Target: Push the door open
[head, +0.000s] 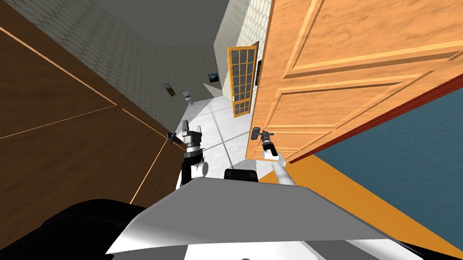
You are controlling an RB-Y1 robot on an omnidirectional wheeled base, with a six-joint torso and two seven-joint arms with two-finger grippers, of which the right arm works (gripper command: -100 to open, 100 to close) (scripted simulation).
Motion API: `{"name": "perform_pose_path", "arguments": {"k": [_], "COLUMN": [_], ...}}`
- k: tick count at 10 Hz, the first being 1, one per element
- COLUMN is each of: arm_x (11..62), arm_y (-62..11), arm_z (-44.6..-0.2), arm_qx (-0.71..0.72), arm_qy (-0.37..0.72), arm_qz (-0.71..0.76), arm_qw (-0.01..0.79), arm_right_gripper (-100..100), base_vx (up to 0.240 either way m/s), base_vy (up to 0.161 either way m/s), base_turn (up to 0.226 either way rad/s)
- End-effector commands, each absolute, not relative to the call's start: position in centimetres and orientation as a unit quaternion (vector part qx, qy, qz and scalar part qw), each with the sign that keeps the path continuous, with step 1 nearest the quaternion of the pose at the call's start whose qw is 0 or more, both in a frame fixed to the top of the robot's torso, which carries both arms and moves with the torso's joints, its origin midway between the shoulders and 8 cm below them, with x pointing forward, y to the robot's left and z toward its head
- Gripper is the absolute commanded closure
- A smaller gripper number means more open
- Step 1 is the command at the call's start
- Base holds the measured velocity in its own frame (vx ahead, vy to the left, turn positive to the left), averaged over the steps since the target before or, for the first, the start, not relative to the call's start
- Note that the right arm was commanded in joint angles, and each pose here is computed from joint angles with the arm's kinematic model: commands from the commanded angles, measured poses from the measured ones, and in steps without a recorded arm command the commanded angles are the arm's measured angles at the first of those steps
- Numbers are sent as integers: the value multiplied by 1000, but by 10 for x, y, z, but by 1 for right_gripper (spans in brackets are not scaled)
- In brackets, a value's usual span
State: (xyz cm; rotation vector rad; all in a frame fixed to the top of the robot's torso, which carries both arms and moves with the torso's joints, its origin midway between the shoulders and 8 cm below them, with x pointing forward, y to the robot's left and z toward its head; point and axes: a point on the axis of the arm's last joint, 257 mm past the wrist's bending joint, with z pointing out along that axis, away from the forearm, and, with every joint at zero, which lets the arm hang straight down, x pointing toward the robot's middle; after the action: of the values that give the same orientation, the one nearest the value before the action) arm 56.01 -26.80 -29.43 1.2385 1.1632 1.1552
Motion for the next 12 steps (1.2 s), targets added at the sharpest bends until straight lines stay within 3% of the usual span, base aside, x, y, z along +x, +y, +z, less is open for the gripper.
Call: {"name": "perform_pose_path", "arguments": {"k": [1, 12], "arm_x": [560, 554], "arm_y": [-279, -350], "arm_z": [-294, -289], "arm_qx": [518, 539], "arm_qy": [482, 454], "arm_qz": [475, 439], "arm_qw": [523, 558], "arm_right_gripper": [100, 100], "base_vx": [121, 183], "base_vy": [27, 71], "base_turn": [-44, -60]}}
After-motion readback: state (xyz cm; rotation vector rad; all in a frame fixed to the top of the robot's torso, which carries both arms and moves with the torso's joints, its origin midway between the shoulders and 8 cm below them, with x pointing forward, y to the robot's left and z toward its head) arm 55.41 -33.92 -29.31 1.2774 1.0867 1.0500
